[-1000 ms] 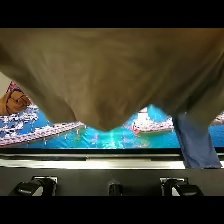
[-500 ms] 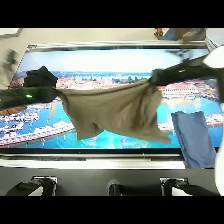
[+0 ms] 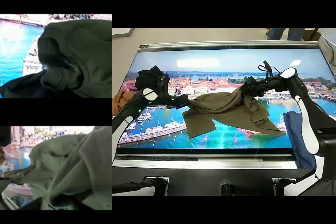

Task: Fold the shirts.

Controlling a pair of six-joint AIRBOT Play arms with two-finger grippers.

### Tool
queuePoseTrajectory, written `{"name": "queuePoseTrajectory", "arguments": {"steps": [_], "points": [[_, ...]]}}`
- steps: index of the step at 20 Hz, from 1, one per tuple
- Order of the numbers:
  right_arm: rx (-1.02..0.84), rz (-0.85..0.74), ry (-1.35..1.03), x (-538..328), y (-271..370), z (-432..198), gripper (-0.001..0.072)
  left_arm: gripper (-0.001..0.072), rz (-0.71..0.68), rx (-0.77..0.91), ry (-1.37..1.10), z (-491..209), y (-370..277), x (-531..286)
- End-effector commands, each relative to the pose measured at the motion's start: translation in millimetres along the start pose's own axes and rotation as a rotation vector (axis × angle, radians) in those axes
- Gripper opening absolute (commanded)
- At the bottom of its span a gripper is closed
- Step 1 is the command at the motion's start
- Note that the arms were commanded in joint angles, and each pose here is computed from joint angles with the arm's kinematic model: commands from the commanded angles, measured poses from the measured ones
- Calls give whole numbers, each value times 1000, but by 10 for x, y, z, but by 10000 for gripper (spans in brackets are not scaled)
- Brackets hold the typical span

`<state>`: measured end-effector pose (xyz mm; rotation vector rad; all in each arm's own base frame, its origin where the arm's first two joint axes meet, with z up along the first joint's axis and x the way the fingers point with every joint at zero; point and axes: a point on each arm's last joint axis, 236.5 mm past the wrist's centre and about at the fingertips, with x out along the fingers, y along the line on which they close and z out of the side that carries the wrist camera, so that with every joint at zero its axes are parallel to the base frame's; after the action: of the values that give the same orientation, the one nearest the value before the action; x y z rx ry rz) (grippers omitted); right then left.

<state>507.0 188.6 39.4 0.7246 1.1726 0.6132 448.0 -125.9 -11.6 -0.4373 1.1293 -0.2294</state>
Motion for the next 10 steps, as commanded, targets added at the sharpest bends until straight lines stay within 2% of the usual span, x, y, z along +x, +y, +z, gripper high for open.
{"name": "queuePoseTrajectory", "arguments": {"steps": [1, 2, 3, 4, 7, 10], "points": [[-46, 10, -42, -341, 34, 130, 582, 565, -1, -7, -17, 231, 104, -25], [-84, -38, -53, -618, -46, 140, 586, 647, 10, 16, -15, 331, 191, -167], [-99, -115, -56, -900, -208, 122, 604, 646, 29, 46, -5, 398, 308, -306], [-97, -211, -36, -1205, -435, 40, 603, 614, 57, 63, 15, 424, 468, -438], [64, -451, 95, -1914, -1114, -420, 586, 597, 90, 74, 140, 155, 843, -551], [225, -472, 129, -2088, -1370, -667, 545, 597, 40, 233, 274, -340, 884, -307]]}}
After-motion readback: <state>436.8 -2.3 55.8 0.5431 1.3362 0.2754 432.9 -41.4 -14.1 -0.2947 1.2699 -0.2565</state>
